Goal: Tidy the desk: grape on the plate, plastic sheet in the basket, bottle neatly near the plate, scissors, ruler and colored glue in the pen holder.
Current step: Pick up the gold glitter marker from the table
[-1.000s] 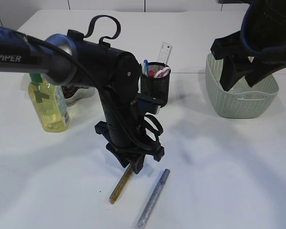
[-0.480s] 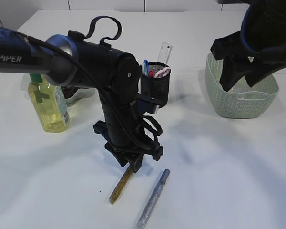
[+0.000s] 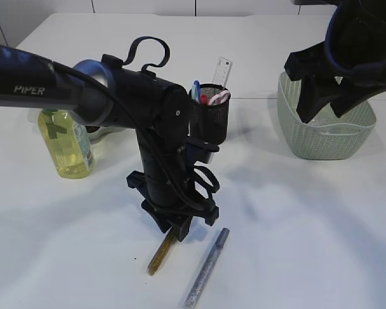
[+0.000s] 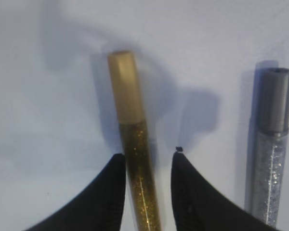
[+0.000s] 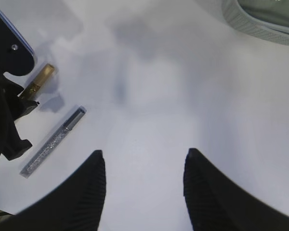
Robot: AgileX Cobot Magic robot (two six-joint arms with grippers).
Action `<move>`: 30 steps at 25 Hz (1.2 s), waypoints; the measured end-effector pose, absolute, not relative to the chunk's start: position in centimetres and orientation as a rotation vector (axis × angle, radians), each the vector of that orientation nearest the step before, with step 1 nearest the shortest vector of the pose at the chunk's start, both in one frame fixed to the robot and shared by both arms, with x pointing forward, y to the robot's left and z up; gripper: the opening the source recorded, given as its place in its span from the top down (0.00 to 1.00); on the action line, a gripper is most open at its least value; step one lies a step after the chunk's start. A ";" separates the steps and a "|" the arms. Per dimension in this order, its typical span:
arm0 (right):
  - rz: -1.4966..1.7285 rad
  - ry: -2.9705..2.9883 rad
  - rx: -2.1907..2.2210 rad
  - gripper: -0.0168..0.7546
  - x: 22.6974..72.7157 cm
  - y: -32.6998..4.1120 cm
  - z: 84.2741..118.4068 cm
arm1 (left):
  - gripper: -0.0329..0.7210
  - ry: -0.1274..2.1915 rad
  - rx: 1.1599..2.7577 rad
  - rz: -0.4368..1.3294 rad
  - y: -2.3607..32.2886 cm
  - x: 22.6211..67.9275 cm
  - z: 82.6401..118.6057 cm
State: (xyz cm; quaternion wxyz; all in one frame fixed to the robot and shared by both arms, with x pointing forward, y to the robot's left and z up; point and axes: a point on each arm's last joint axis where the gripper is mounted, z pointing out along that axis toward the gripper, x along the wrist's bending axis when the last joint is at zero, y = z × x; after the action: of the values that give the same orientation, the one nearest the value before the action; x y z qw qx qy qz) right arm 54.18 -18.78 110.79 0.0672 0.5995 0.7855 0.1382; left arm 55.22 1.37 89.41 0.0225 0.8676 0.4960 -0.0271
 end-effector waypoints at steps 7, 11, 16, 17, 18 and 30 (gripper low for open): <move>0.417 2.367 1.807 0.44 54.2 -18.8 110.8 | 0.64 1.528 2.696 -0.068 1.4 55.3 89.4; 0.417 2.368 1.806 0.44 54.2 -18.8 110.8 | 0.64 1.523 2.698 -0.059 1.5 55.3 89.4; 0.416 2.369 1.804 0.44 54.2 -18.8 110.8 | 0.64 1.523 2.698 -0.057 1.5 55.3 89.4; 0.416 2.369 1.804 0.44 54.2 -18.8 110.8 | 0.64 1.523 2.698 -0.057 1.5 55.3 89.4; 0.416 2.369 1.804 0.44 54.2 -18.8 110.8 | 0.64 1.523 2.698 -0.057 1.5 55.3 89.4; 0.416 2.371 1.801 0.44 54.2 -18.8 110.8 | 0.64 1.560 2.689 -0.091 1.4 55.2 88.7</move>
State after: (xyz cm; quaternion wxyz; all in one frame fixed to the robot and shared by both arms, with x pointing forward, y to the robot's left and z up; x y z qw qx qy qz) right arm 54.18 -18.78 110.79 0.0676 0.5977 0.7868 0.1381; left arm 55.24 1.36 88.66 0.0160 0.8645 0.5015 -0.0293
